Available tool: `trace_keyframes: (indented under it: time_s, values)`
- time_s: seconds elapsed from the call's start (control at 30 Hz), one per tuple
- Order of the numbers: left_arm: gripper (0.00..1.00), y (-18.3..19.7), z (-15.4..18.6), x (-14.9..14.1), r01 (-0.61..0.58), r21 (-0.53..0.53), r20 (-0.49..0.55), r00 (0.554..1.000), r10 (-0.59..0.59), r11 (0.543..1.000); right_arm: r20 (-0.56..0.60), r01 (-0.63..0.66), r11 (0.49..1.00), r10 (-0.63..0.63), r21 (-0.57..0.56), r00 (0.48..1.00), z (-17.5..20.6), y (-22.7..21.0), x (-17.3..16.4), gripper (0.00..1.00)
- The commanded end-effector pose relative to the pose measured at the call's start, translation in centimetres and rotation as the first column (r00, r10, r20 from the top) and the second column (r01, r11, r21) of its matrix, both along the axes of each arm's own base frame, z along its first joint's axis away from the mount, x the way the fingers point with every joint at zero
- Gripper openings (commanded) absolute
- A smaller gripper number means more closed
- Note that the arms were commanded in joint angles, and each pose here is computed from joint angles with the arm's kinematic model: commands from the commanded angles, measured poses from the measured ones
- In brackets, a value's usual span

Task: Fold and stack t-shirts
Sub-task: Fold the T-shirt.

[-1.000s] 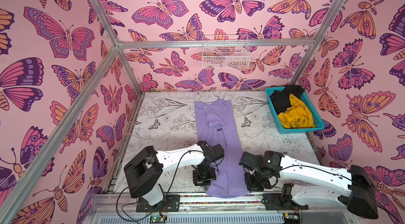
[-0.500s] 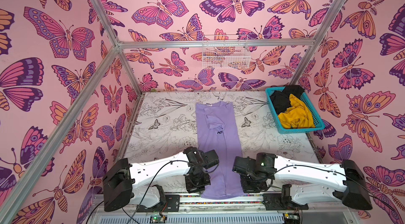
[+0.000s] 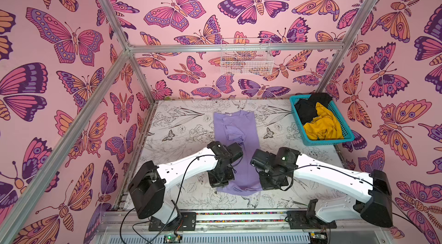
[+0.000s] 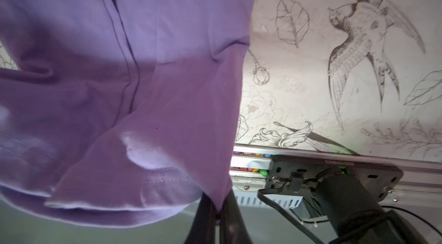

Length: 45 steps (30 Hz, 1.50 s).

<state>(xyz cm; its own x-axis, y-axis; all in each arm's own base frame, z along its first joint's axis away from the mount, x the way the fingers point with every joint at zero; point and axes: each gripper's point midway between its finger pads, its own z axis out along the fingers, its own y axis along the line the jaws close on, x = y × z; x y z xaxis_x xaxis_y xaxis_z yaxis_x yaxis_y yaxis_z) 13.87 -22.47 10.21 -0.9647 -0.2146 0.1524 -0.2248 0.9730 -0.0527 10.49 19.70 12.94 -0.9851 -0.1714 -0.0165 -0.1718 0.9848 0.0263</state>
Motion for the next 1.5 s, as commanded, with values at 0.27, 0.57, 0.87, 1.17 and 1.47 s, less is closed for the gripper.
trace_keyframes:
  time_s: [0.27,0.57,0.87,1.17,1.47]
  values:
    - [0.00,1.1,2.1,9.7,0.016,0.044,0.152,0.988,-0.022,0.999,0.054,-0.088,0.996,0.088,-0.011,0.995,-0.1,0.5,8.2,0.00]
    - [0.00,-0.1,1.0,13.6,0.024,0.046,0.147,0.989,-0.031,0.999,0.079,-0.150,0.988,0.148,0.026,0.986,0.1,3.6,14.6,0.00]
    - [0.00,0.2,-0.6,14.7,0.014,0.075,0.117,0.993,-0.023,0.997,0.034,-0.147,0.989,0.147,0.003,0.989,-2.1,3.6,18.7,0.00]
    - [0.00,1.7,-1.3,16.5,-0.009,0.101,0.124,0.992,-0.004,0.995,0.027,-0.141,0.990,0.141,-0.007,0.990,-3.4,3.2,21.8,0.00]
    - [0.22,0.9,-4.8,18.8,0.001,0.103,0.118,0.993,-0.013,0.995,0.010,-0.139,0.990,0.139,-0.007,0.990,-5.0,3.7,24.8,0.22]
